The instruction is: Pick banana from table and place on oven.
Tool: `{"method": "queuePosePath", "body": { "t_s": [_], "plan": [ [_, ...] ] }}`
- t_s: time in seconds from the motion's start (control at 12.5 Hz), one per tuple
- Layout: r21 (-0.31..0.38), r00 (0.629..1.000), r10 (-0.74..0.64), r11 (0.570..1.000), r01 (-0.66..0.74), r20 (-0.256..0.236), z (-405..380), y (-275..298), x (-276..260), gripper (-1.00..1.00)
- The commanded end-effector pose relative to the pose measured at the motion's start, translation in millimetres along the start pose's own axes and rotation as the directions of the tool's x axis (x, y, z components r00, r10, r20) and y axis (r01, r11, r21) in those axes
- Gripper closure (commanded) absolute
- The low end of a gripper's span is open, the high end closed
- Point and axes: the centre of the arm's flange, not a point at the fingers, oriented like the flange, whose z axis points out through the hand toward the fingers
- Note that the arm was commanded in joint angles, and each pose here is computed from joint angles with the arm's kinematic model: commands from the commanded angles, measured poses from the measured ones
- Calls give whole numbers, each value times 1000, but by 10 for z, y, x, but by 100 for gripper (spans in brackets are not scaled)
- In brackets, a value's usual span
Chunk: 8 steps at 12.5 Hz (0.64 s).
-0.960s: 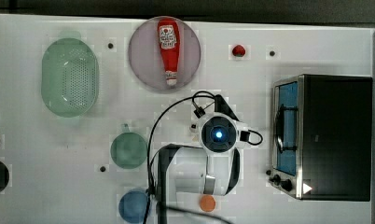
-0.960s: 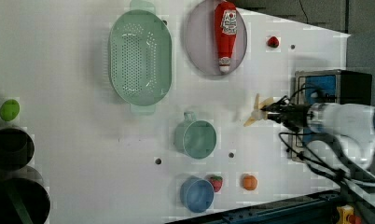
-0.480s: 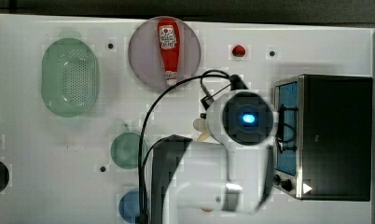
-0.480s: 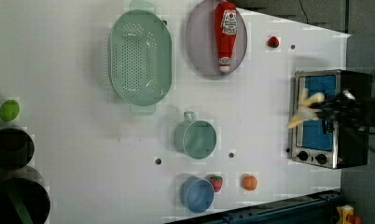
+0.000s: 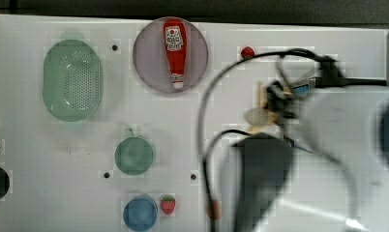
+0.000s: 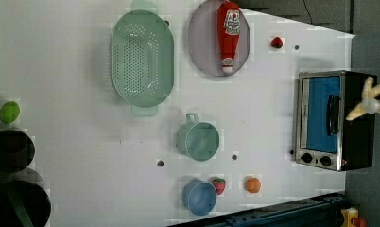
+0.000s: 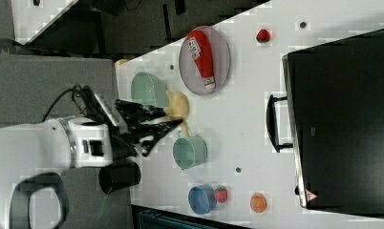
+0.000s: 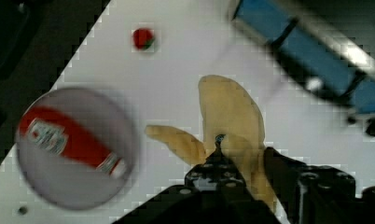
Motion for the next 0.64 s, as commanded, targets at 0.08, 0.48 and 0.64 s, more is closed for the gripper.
{"method": "queuePosePath", "body": {
  "t_s": [0.08, 0.48, 0.64],
  "plan": [
    [-71, 998, -23, 997, 27, 60, 435, 733, 452, 49],
    [-145, 997, -69, 987, 62, -46, 894, 1367, 1104, 49],
    [-182, 996, -74, 981, 66, -39, 1087, 1490, 1222, 49]
  ]
}}
